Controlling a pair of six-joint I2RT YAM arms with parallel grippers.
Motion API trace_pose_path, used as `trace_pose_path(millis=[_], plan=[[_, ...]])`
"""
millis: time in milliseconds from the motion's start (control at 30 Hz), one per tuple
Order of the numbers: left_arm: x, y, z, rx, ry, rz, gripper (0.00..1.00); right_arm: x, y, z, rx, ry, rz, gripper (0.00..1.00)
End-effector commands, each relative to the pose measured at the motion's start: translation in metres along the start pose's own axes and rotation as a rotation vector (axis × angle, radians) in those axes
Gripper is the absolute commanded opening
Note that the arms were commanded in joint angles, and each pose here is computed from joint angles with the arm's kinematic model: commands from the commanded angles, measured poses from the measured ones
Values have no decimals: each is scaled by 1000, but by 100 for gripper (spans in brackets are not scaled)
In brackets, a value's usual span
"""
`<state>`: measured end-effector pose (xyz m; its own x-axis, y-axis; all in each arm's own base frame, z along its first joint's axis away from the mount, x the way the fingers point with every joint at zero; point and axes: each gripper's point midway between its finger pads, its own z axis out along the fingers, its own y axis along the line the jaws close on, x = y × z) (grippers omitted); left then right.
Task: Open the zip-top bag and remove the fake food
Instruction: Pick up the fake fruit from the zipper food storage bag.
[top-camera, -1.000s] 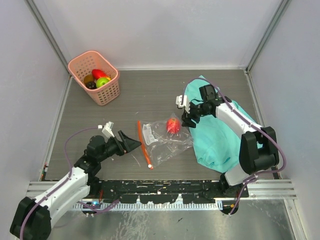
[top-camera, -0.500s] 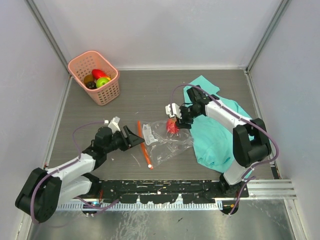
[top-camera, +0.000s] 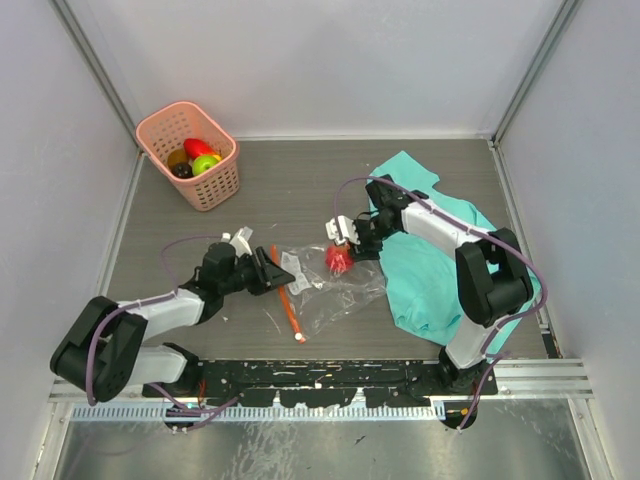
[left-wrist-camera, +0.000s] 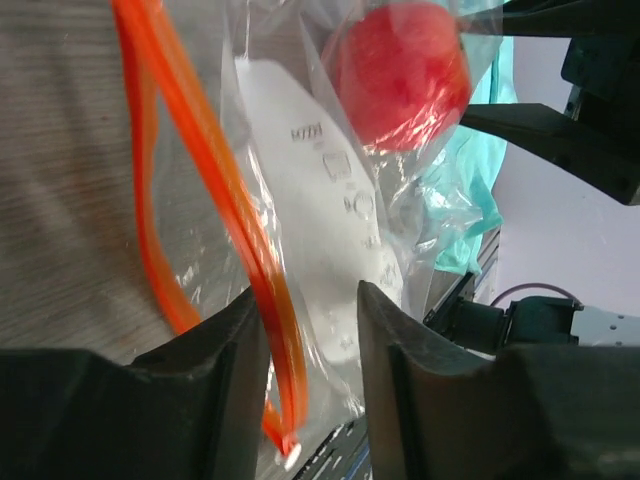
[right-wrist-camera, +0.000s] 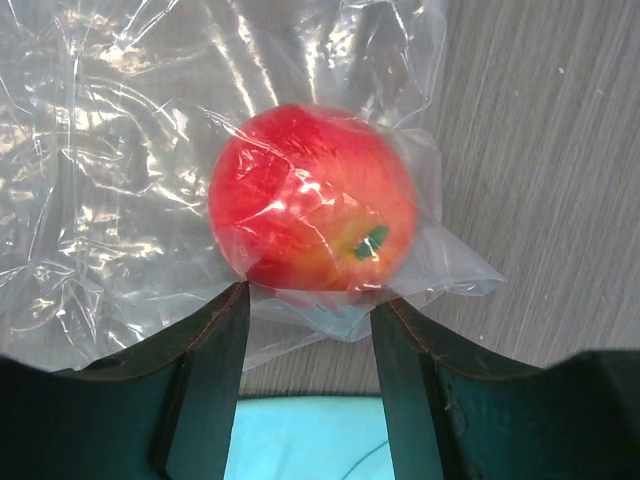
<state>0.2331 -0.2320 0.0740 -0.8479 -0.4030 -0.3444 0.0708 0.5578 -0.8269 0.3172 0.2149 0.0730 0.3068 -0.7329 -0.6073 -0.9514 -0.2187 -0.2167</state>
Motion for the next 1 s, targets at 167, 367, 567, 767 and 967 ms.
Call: trace_pose_path(millis=[167,367,567,767,967], plan=[[-10,-44,3,195,4,99,10,-7,16,17,-56,-14,-20,33],[-10,-64,-13,277,-17,150,0,-14,22,16,-58,-49,4,5],[-6,-65,-26,269,-26,201,0,-16,21,7,-44,-56,28,1],[1,-56,-35,231,-13,269,0,-17,21,-13,-30,-101,34,1],[4,-53,-38,222,-2,300,0,-22,29,-25,-31,-133,-9,34]])
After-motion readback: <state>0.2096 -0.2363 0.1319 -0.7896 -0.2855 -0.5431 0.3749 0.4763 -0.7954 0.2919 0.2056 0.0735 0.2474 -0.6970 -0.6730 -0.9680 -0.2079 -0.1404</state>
